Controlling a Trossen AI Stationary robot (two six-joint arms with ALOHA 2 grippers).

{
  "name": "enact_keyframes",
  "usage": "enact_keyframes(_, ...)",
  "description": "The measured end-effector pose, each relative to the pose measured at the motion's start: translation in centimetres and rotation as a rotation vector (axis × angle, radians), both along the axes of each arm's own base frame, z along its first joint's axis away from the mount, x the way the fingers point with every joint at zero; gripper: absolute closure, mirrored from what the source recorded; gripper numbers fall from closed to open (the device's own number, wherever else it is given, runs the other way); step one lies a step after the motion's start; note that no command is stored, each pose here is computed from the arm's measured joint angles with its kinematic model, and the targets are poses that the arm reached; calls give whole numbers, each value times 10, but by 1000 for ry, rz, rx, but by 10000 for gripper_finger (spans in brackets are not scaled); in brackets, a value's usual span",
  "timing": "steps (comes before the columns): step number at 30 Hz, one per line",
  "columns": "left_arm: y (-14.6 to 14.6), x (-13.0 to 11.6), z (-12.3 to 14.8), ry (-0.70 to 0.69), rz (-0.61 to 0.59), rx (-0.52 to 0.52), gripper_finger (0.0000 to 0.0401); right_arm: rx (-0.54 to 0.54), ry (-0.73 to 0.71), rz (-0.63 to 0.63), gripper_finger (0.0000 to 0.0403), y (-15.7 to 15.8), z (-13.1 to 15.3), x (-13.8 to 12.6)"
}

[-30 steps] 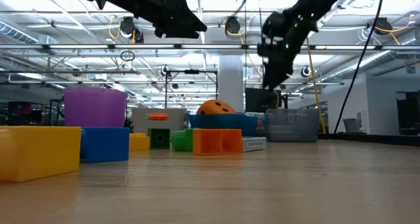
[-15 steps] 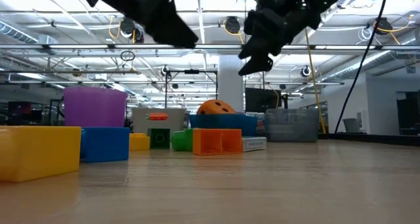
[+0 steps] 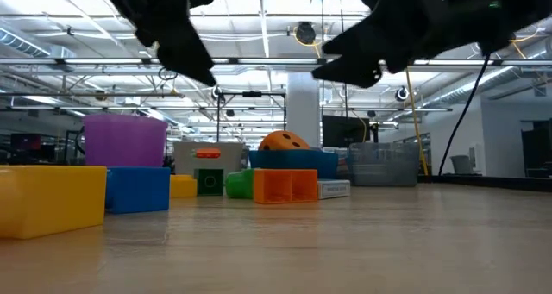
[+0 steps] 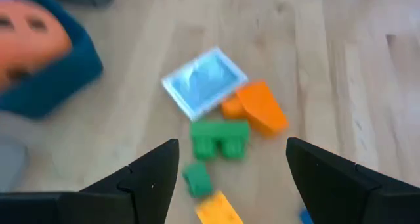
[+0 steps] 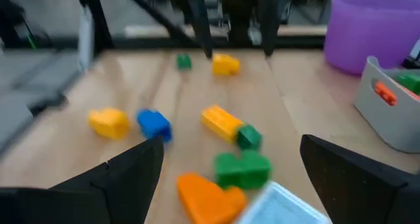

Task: Pick & Place Toys
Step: Put the green game piece into the gray bin

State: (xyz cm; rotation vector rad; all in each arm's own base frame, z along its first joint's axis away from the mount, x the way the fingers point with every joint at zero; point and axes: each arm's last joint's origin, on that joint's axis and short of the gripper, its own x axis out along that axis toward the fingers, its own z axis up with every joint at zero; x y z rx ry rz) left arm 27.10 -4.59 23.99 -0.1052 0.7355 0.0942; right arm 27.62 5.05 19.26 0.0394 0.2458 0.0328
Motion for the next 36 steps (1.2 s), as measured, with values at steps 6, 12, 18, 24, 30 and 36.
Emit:
enact_keyframes(6,-11,-5,-6,28,145,16,112,32,-70,-41,55,36,-14,-26)
enact_keyframes(12,-15,10,-33,78,217,79,112,-17,-77,-77,55,49,-16,-34)
enact_keyframes(18,-7,29,-71,151,293,81,112,-23,-69,-73,55,49,-17,-34)
enact_keyframes(24,-2,37,-103,245,348,54,112,-71,-49,-64,55,49,-19,-35)
enact_keyframes(30,-3,39,-115,281,330,45,112,-97,-47,-74,55,45,-19,-33)
enact_keyframes(36,-3,39,-115,285,316,54,142,-97,-45,-98,55,39,-19,-31)
